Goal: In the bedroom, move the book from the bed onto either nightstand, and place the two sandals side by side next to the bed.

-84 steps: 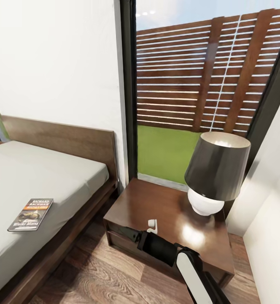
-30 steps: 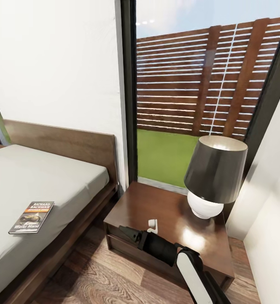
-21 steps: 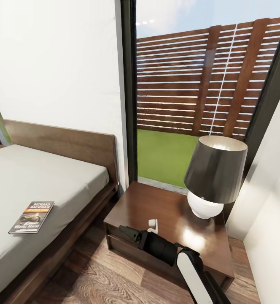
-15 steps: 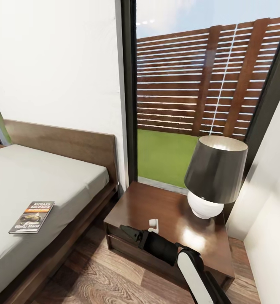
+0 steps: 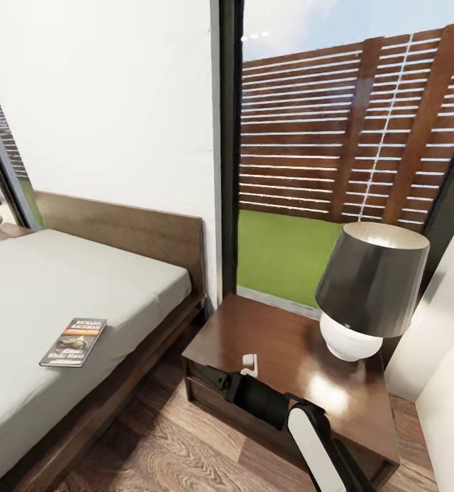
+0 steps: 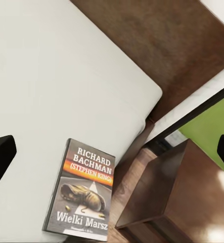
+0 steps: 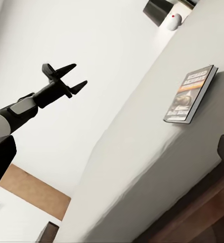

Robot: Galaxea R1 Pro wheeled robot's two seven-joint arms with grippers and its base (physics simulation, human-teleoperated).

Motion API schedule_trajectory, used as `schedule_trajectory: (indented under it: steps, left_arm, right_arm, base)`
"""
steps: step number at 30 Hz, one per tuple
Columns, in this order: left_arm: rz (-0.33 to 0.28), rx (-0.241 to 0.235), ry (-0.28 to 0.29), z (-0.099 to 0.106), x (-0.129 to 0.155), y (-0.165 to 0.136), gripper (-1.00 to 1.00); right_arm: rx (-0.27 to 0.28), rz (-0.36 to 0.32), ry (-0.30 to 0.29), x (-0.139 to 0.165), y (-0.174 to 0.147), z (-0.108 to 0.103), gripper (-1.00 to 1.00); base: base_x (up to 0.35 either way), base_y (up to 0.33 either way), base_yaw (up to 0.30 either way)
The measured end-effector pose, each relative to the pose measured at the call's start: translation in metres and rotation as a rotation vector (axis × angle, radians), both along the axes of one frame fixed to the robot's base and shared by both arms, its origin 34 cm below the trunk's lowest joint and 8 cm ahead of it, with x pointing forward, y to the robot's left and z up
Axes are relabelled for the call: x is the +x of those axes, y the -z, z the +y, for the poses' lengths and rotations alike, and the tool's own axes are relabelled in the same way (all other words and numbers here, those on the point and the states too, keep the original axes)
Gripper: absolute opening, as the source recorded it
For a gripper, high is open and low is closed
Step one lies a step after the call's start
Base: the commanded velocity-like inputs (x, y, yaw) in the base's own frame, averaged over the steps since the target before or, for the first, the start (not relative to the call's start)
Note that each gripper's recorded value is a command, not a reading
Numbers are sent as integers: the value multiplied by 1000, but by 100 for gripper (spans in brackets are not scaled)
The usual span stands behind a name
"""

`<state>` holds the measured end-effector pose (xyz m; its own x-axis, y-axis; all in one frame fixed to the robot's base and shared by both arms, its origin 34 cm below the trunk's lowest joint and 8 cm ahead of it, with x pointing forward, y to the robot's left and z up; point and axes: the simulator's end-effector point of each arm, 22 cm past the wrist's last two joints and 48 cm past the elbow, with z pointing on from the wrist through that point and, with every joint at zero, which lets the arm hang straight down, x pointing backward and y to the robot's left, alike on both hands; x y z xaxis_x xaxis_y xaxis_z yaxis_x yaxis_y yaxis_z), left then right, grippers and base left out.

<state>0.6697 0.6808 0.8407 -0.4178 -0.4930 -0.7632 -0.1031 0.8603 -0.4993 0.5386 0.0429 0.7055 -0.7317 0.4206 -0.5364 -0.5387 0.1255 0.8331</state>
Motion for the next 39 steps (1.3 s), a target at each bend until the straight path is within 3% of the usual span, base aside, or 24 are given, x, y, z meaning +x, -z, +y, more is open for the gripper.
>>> schedule_trajectory:
  steps: [39]
  left_arm:
    - [5, -1, 0, 0, 2, 4, 100]
  right_arm:
    - [1, 10, 5, 2, 4, -1, 100]
  base:
    - [0, 0, 179]
